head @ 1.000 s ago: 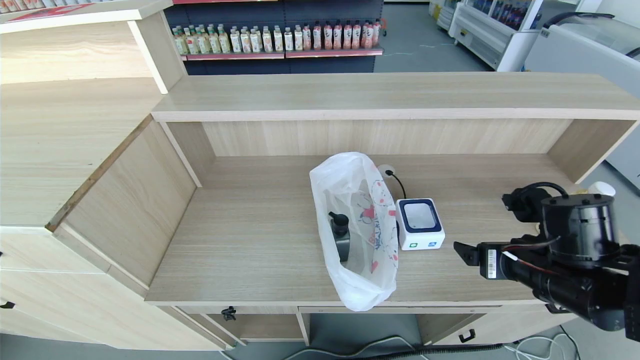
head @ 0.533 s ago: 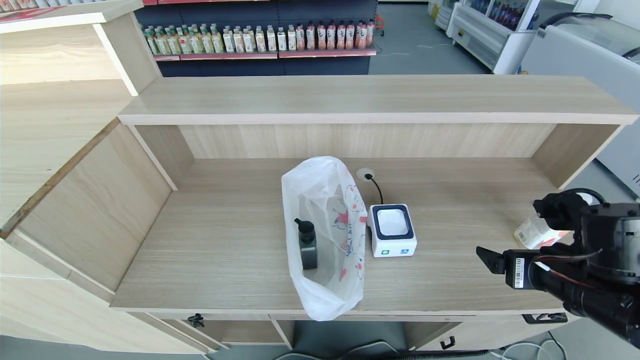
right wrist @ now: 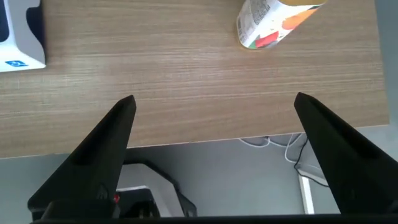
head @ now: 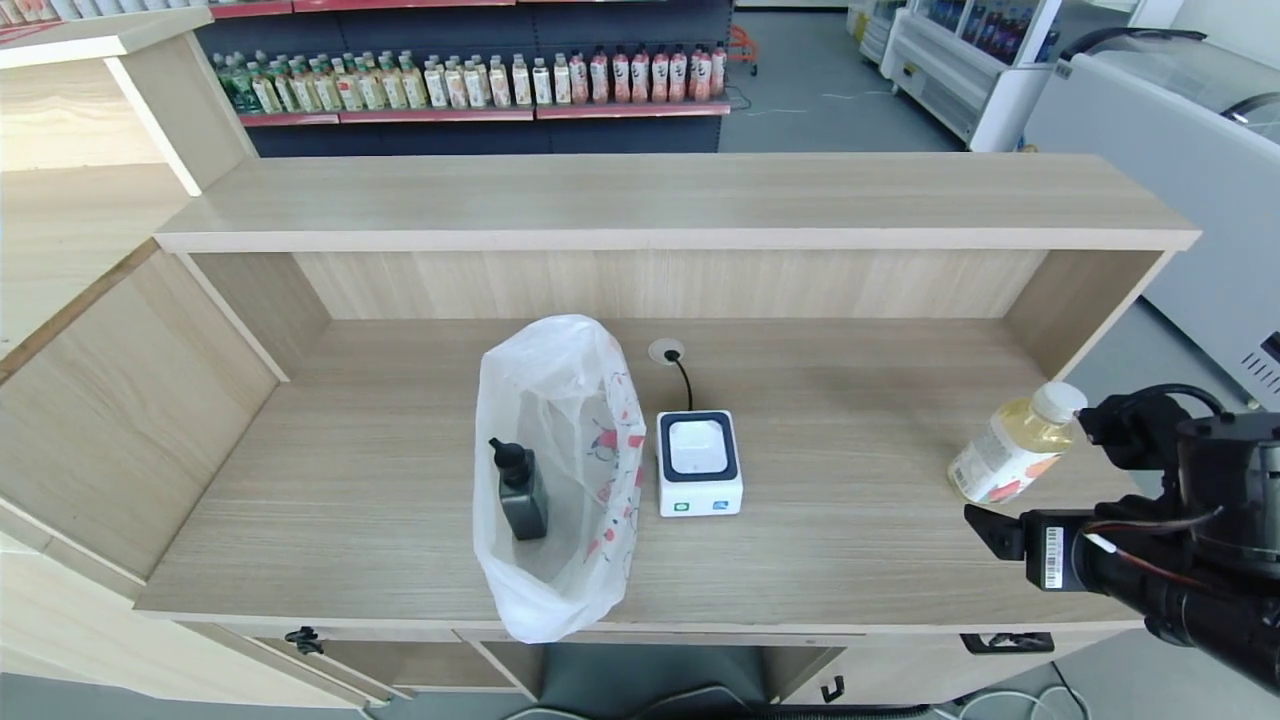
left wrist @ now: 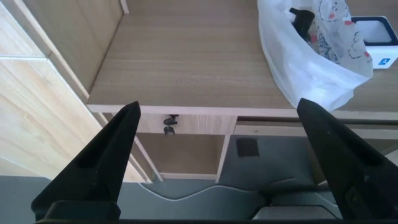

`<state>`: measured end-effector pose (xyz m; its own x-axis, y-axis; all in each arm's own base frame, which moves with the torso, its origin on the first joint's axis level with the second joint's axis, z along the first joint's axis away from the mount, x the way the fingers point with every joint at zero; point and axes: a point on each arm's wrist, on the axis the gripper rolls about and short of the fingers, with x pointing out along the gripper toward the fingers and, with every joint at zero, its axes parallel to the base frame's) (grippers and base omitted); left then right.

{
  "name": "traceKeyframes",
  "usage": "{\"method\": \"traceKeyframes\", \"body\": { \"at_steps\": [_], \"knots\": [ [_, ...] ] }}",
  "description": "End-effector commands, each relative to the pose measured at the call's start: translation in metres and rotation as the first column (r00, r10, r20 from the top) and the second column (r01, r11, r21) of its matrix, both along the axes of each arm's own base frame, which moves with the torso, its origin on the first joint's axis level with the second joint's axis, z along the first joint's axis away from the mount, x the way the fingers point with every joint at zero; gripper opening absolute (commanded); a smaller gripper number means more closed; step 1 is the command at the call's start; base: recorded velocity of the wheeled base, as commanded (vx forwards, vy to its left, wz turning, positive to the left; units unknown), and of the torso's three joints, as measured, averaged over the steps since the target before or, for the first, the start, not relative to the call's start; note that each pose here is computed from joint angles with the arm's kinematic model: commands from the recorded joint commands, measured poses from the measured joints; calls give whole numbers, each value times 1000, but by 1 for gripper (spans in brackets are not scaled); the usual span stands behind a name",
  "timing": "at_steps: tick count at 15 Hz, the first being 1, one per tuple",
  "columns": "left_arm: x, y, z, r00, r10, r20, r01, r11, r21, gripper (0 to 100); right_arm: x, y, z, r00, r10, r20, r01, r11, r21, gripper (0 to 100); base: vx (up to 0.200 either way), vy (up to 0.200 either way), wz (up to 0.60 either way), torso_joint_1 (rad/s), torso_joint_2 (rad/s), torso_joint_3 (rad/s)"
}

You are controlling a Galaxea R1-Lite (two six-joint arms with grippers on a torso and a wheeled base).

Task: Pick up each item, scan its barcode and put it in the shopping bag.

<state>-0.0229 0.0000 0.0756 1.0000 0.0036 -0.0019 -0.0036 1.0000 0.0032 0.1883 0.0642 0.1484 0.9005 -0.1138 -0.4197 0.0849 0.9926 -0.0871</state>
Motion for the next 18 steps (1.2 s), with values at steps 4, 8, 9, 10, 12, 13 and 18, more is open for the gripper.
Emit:
{"method": "traceKeyframes", "body": {
  "at_steps": [4,8,9,10,12,13,18],
  "knots": [
    [0,0,0,1000,1,0,-1,1000,1,100,-11,-5,4,1000,2,-22,-3,1000,-23,100,0,-200,0,6,2,1],
    [0,0,0,1000,1,0,-1,1000,0,100,-20,-8,6,999,-23,-26,21,999,-46,100,0,-200,0,4,4,5],
    [0,0,0,1000,-1,0,1,1000,0,100,-20,-8,6,999,-23,-27,21,999,-47,100,0,-200,0,2,7,7],
    [0,0,0,1000,-1,0,1,1000,0,100,-21,-9,4,999,-26,-32,25,998,-52,100,0,-200,0,-2,-2,2],
    [0,0,0,1000,1,0,-1,1000,0,100,-24,-11,0,998,-46,-45,42,996,-82,100,0,-200,0,2,2,5],
    [0,0,0,1000,-1,0,1,1000,-2,100,-25,-10,-2,998,-40,-49,35,995,-89,100,0,-200,0,-2,7,2],
    [0,0,0,1000,1,0,-1,1000,-2,100,-21,9,2,990,128,-55,-130,991,-32,100,0,-40,0,0,0,1]
  ]
}}
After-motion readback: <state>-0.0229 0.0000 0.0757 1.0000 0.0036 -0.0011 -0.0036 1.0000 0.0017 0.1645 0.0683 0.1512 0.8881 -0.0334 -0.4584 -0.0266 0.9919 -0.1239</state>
